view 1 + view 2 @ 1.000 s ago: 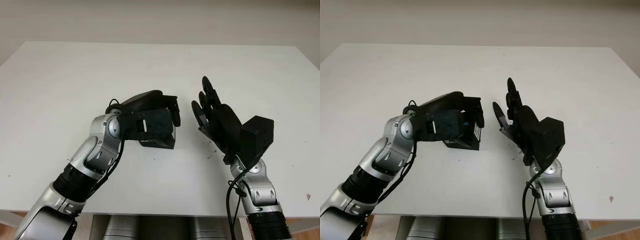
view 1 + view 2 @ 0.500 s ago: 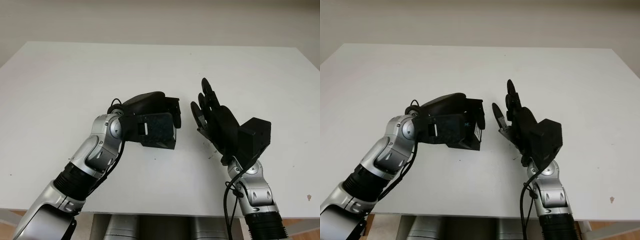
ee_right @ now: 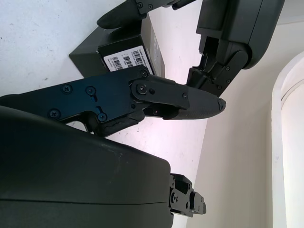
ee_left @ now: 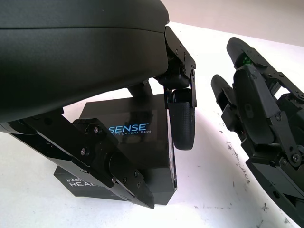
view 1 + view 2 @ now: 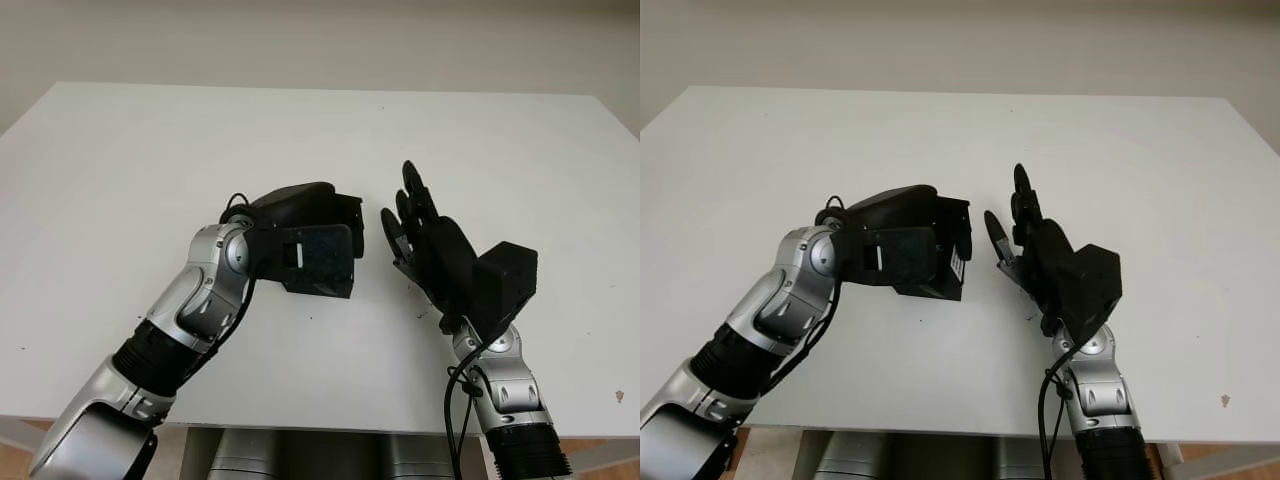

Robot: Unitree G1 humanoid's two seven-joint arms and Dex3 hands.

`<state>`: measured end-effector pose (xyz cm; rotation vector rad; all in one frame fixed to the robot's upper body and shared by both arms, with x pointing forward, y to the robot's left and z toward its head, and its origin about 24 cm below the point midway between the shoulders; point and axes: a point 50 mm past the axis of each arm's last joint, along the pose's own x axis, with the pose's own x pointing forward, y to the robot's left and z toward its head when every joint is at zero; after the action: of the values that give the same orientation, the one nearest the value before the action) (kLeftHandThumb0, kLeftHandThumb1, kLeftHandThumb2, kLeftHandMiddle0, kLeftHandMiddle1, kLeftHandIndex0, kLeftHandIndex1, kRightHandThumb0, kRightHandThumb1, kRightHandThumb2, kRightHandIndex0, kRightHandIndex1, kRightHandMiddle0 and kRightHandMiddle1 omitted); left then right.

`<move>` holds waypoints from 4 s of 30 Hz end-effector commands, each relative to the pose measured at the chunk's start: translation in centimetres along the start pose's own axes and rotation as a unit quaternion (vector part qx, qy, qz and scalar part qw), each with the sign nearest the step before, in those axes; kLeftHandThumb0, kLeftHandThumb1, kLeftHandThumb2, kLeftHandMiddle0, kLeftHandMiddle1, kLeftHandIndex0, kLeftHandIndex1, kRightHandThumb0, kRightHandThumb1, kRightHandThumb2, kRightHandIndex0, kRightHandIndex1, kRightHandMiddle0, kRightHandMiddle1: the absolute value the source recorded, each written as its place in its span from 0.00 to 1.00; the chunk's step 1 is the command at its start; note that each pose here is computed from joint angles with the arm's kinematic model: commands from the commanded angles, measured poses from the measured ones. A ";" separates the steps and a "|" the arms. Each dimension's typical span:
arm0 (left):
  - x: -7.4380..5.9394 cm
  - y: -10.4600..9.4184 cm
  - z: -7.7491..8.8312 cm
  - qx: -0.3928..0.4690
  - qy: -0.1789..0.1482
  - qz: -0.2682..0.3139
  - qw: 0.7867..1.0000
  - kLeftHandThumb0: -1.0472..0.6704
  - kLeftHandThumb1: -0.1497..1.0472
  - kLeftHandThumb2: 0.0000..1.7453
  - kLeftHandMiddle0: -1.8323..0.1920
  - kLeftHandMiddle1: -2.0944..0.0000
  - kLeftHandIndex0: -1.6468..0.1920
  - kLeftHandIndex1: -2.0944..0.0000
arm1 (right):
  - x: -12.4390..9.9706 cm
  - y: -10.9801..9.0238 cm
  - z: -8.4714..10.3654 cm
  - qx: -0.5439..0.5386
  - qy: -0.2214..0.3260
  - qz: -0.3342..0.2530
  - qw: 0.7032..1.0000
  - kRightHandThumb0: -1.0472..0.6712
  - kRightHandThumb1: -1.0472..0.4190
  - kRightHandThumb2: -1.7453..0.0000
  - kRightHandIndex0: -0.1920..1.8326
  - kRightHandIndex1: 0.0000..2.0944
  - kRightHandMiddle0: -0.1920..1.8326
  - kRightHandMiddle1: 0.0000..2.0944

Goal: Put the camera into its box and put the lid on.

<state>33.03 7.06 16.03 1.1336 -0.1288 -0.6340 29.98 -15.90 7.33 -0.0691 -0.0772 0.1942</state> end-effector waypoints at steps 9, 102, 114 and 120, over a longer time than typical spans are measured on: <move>0.4 -0.6 1.3 -0.006 0.015 -0.104 0.994 0.21 0.97 0.04 0.95 0.75 0.98 0.92 | 0.2 0.3 0.5 -0.011 -0.007 0.002 1.000 0.21 0.00 0.72 0.02 0.03 0.04 0.03; -5.6 -1.0 -10.3 -0.076 -0.033 0.030 0.996 0.10 0.88 0.02 0.98 0.98 0.99 0.98 | 0.2 -6.4 7.5 0.000 -0.095 -0.046 0.994 0.20 0.00 0.56 0.00 0.00 0.00 0.00; -5.2 -2.1 -10.2 -0.082 -0.026 0.023 0.996 0.11 0.87 0.03 0.99 0.98 0.99 0.98 | 0.2 -6.3 7.5 -0.009 -0.091 -0.044 0.995 0.21 0.00 0.55 0.00 0.00 0.00 0.00; -4.8 -2.8 -9.8 -0.061 -0.017 0.017 0.998 0.10 0.87 0.03 0.98 0.97 0.99 0.97 | 0.3 -6.4 7.5 -0.006 -0.091 -0.044 0.995 0.21 0.00 0.55 0.00 0.00 0.00 0.00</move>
<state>32.13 17.18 10.38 0.9988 -0.1207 -0.6191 30.90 -21.53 14.85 -0.0526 -0.2427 0.1100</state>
